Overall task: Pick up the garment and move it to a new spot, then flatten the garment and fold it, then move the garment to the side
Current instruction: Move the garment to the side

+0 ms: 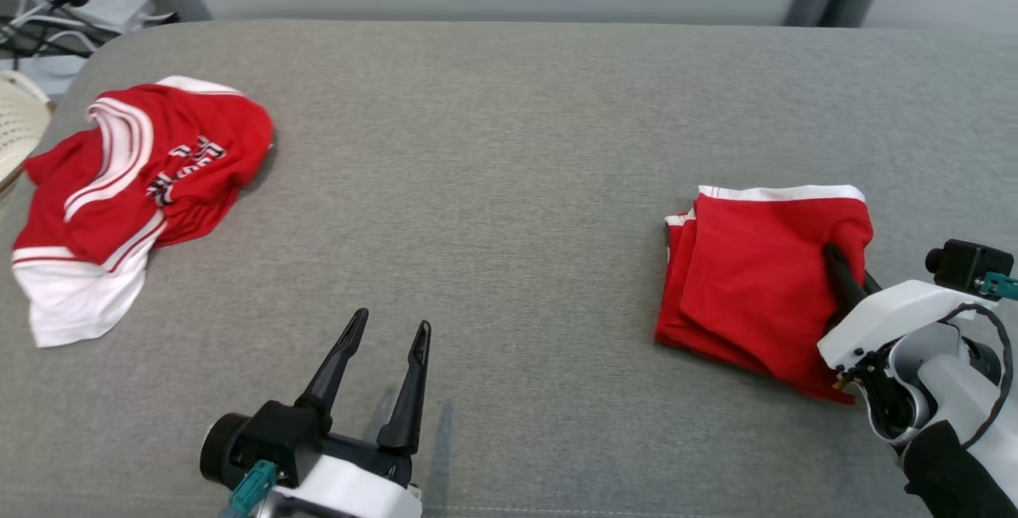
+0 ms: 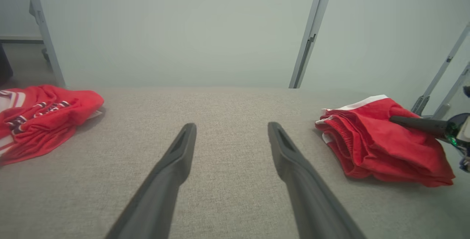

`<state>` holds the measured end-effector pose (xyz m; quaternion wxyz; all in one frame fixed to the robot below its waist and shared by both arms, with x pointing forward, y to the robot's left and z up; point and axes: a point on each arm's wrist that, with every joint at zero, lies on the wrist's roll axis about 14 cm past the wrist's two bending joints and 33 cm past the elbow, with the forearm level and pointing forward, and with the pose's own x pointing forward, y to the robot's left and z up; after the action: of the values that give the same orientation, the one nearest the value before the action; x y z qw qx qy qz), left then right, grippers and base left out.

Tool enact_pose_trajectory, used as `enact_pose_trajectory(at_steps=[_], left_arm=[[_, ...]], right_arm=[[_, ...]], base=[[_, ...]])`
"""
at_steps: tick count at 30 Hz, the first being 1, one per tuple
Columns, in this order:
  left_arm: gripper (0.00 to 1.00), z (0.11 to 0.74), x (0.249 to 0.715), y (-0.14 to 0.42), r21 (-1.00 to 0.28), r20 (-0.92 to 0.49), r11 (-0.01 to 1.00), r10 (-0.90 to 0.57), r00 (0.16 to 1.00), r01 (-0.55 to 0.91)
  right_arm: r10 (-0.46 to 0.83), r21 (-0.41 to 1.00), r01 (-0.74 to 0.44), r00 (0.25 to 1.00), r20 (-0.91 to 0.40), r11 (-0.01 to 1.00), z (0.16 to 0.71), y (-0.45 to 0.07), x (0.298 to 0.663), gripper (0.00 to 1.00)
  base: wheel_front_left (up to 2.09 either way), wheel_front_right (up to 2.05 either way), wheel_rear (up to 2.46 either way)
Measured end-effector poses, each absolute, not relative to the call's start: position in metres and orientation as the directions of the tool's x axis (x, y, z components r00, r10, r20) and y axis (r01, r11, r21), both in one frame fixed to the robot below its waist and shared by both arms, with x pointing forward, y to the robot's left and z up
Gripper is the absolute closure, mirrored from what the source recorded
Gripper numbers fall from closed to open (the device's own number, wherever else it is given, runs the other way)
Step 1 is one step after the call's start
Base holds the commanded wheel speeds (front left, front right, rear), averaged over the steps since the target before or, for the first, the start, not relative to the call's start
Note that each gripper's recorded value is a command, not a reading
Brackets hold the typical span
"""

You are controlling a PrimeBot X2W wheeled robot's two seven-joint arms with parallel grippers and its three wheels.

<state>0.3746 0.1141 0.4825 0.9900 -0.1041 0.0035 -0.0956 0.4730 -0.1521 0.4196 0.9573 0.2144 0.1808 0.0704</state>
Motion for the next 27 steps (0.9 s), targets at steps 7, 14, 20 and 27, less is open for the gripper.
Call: enact_pose_trajectory(at_steps=[7,14,20,27], left_arm=[[0.0,0.487,0.394,0.08,-0.198,0.04,0.935,-0.293,0.955,0.295],[0.0,0.484,0.411,0.042,-0.187,0.048,0.894,-0.405,0.913,0.407],[0.0,0.48,0.417,0.007,-0.198,0.056,0.841,-0.503,0.862,0.504],[0.0,0.478,0.42,-0.03,-0.205,0.069,0.778,-0.594,0.801,0.594]], right_arm=[[0.086,0.433,0.053,0.952,-0.295,0.9,0.425,-0.203,0.463,1.0],[-0.051,0.43,0.157,0.968,-0.247,0.889,0.437,-0.253,0.453,1.0],[-0.147,0.428,0.247,0.956,-0.255,0.869,0.431,-0.28,0.427,1.0],[-0.251,0.426,0.347,0.931,-0.264,0.836,0.425,-0.306,0.396,1.0]], base=[[0.0,0.0,0.0],[0.0,0.0,0.0],[0.0,0.0,0.0],[0.0,0.0,0.0]])
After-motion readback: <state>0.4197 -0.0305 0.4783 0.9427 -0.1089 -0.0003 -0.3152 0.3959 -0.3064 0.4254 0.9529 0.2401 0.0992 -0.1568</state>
